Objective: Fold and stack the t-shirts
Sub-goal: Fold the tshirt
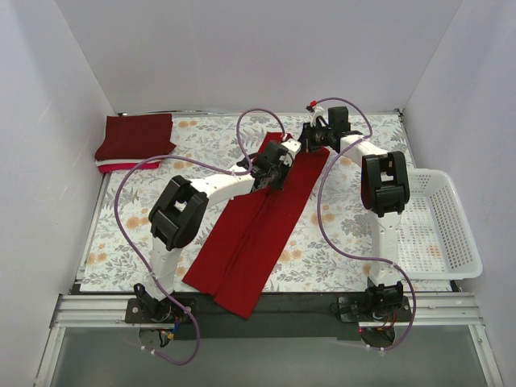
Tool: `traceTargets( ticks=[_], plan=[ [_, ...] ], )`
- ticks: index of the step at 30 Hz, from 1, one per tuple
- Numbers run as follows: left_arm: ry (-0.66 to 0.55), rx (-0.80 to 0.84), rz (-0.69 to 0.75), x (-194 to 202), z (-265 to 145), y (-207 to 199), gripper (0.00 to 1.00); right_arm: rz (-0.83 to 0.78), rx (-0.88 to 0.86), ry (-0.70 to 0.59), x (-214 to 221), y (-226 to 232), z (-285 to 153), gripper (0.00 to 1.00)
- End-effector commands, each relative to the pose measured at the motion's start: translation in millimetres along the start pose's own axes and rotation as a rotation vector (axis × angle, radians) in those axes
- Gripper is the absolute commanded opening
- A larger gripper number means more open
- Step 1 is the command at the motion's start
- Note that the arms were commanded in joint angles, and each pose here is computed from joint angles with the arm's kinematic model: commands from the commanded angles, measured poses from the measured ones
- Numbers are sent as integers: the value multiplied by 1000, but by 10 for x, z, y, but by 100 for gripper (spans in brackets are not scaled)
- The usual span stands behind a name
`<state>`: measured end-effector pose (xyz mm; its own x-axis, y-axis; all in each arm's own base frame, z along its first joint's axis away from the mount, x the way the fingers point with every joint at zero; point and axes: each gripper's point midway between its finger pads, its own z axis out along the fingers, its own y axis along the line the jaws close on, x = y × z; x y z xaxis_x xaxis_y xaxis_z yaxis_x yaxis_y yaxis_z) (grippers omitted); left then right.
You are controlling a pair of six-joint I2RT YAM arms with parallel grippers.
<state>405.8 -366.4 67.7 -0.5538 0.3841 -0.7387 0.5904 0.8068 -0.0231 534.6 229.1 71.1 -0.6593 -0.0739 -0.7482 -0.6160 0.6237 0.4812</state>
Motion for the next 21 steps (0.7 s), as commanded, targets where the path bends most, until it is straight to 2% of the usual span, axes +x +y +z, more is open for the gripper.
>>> traceTargets(
  ticks=[1, 3, 8, 13, 21],
  plan=[
    [-28, 60, 20, -104, -94, -103, 0, -72, 2, -55, -232, -12, 5, 2],
    [-19, 60, 20, -63, -75, -100, 0, -67, 8, -52, -208, -51, 13, 3],
    [-4, 67, 15, -13, -10, -119, 0, -54, 22, -44, -152, -119, 36, 12],
    [22, 114, -10, 52, -4, -211, 0, -67, 49, -46, -158, -131, -42, 13],
    [5, 161, -55, -49, -58, -313, 0, -107, 111, -108, -382, -87, -287, 24]
  ],
)
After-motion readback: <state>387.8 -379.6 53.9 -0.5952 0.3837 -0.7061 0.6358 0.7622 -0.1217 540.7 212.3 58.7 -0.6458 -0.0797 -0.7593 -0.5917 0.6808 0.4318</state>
